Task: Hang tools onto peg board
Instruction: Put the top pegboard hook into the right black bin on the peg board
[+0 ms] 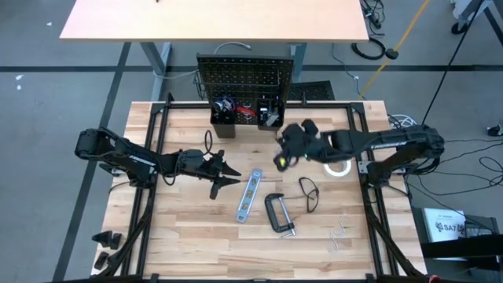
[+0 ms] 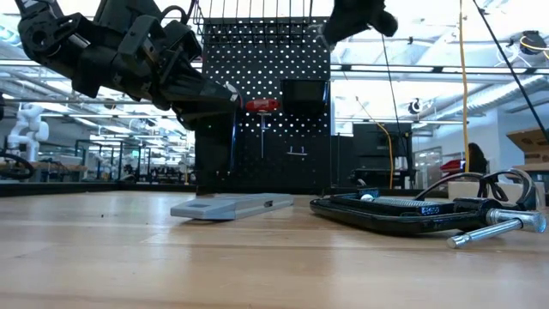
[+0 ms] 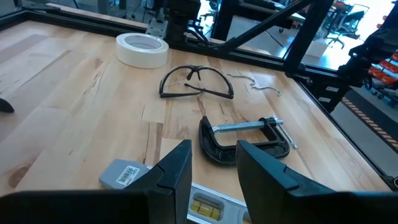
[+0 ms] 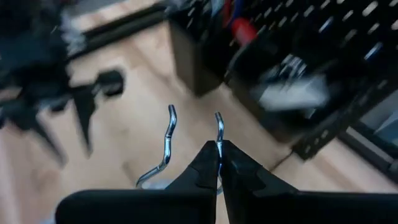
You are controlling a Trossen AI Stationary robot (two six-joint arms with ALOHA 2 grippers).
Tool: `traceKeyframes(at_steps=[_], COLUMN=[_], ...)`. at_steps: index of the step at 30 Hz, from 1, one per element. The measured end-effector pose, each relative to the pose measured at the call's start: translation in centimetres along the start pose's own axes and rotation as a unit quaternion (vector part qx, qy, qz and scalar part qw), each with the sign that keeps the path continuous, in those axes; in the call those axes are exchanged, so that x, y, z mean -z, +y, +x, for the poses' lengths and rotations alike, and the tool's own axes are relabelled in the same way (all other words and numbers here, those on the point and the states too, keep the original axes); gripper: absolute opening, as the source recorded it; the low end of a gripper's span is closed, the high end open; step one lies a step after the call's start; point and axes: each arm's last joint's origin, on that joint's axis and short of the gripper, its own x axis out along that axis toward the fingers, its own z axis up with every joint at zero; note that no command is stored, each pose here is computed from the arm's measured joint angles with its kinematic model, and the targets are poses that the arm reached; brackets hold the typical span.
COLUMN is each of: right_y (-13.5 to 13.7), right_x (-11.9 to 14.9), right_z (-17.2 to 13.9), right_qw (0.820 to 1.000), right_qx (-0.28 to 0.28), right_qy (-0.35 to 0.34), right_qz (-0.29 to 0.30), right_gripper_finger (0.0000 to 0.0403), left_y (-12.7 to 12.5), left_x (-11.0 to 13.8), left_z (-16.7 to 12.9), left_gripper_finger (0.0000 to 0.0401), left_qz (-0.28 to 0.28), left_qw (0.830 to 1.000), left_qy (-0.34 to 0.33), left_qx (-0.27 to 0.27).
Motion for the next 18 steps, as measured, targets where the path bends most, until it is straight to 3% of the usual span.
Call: traceKeyframes(at_steps=[11, 18], right_y=[-4.7, -6.3], right_x=[-2.9, -3.5], right_z=[5.4, 6.1], right_qw=[0.999, 0.998], right_qx=[0.027, 0.043], right_qy=[-0.015, -0.019], right_qz=[0.04, 0.044], right_gripper_finger=[0.0, 0.0], left_y=[0.0, 0.0], left_x=[0.0, 0.0], left_z=[0.0, 0.0], left_gripper_finger=[0.0121, 0.0121], left_qz=[0.0, 0.0], left_qw=[1.0, 1.0], left_qy=[0.0, 0.0], left_qx=[0.002, 0.002])
